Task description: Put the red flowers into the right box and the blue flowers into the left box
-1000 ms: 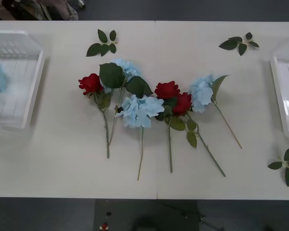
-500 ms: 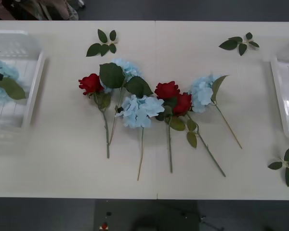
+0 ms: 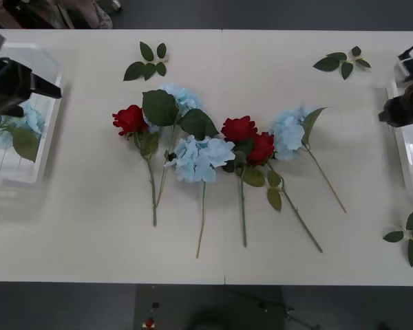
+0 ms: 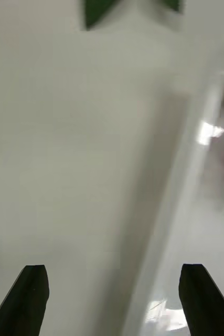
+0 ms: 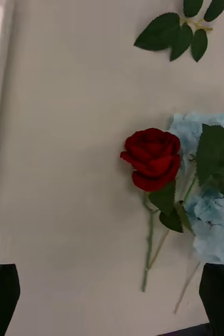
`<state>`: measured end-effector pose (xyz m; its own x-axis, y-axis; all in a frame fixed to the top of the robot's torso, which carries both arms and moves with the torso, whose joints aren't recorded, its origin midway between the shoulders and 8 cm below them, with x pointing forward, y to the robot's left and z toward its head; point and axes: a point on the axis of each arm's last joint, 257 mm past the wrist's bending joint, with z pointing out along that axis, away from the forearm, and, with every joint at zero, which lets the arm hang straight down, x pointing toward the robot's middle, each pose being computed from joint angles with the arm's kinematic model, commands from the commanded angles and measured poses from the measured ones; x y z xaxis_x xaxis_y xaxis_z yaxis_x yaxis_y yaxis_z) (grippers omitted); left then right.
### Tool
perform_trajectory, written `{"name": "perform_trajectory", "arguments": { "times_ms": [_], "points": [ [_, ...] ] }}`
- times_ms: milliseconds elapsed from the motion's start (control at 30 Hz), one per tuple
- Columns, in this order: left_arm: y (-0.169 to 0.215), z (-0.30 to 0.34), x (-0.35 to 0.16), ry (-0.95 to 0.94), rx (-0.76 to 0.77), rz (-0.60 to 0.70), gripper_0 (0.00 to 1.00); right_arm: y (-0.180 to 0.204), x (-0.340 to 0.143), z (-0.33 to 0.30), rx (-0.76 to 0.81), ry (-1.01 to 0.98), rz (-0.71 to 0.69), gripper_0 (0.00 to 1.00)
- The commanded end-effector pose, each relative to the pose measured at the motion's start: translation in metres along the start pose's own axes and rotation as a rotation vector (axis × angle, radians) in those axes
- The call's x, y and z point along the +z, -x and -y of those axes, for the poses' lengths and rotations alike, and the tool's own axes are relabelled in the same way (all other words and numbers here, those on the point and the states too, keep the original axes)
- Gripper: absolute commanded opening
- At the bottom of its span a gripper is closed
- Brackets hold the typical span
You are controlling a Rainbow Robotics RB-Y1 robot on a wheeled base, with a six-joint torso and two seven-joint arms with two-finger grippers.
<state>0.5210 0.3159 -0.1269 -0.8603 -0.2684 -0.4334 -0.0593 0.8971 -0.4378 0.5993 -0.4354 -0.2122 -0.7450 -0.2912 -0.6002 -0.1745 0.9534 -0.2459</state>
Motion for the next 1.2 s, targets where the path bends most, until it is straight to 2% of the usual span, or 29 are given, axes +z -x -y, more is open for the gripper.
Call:
{"name": "perform_trajectory", "arguments": {
  "times_ms": [33, 200, 367, 633, 833, 1167, 1200],
  "points": [
    [-0.024, 0.016, 0.044, -0.02, -0.03, 0.005, 1.0, 0.004, -0.044, -0.027, -0.026, 0.092, 0.03, 0.72],
    [-0.039, 0.018, 0.087, 0.024, -0.02, 0.02, 1.0, -0.015, -0.053, -0.092, 0.005, 0.195, -0.009, 0.72],
    [-0.046, 0.023, 0.122, 0.081, 0.048, 0.05, 1.0, -0.023, -0.032, -0.132, -0.023, 0.149, -0.052, 0.72],
    [-0.028, 0.04, 0.155, 0.12, 0.051, 0.096, 1.0, -0.022, -0.001, -0.175, -0.054, 0.133, -0.05, 0.72],
    [-0.024, 0.065, 0.182, 0.148, 0.046, 0.066, 1.0, -0.016, 0.015, -0.191, -0.07, 0.115, -0.039, 0.72],
    [-0.018, 0.064, 0.22, 0.206, 0.041, 0.085, 1.0, -0.007, 0.044, -0.191, -0.064, 0.071, -0.04, 0.72],
    [-0.018, 0.061, 0.224, 0.214, 0.051, 0.093, 0.92, -0.006, 0.046, -0.19, -0.064, 0.067, -0.038, 0.72]
  ]
}}
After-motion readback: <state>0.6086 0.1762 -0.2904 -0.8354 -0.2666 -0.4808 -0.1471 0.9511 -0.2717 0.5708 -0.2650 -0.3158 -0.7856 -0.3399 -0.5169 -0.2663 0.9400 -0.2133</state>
